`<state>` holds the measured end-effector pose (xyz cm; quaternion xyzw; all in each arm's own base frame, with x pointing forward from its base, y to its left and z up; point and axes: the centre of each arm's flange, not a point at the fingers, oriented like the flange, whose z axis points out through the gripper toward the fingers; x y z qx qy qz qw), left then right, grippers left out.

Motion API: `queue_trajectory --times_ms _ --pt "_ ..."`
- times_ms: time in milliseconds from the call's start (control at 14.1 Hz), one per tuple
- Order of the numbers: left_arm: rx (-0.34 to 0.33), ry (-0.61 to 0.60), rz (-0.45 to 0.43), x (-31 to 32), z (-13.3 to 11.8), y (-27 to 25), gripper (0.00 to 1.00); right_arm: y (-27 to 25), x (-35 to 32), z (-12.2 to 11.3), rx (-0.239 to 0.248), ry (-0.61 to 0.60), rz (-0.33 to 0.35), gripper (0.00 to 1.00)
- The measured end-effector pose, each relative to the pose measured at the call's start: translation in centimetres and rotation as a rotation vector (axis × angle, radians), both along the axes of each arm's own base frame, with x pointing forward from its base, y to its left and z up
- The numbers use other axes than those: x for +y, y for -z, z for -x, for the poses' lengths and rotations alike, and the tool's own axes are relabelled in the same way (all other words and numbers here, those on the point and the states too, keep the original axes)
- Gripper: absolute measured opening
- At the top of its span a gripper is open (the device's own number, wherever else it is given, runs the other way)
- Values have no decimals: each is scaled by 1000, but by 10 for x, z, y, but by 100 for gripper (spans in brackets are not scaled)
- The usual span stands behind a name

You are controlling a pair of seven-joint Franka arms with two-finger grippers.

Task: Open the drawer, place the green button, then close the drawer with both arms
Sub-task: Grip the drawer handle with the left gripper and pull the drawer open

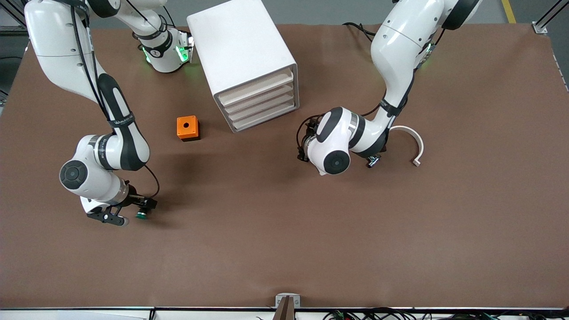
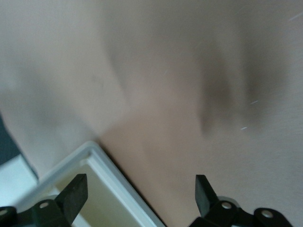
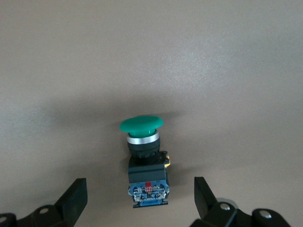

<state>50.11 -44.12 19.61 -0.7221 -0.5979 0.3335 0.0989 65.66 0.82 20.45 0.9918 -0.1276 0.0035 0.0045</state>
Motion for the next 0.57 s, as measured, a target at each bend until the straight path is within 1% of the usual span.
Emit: queue_trajectory --times_ms 142,283,495,566 --pt "79 -87 11 -4 5 11 100 5 -1 1 7 3 2 100" --pt "183 -184 8 -10 12 18 99 11 -4 2 16 7 4 100" --pt "340 -365 -34 -21 21 30 96 19 -7 4 27 11 7 100" --pt "385 -417 -54 -24 22 33 96 21 -7 4 30 12 7 98"
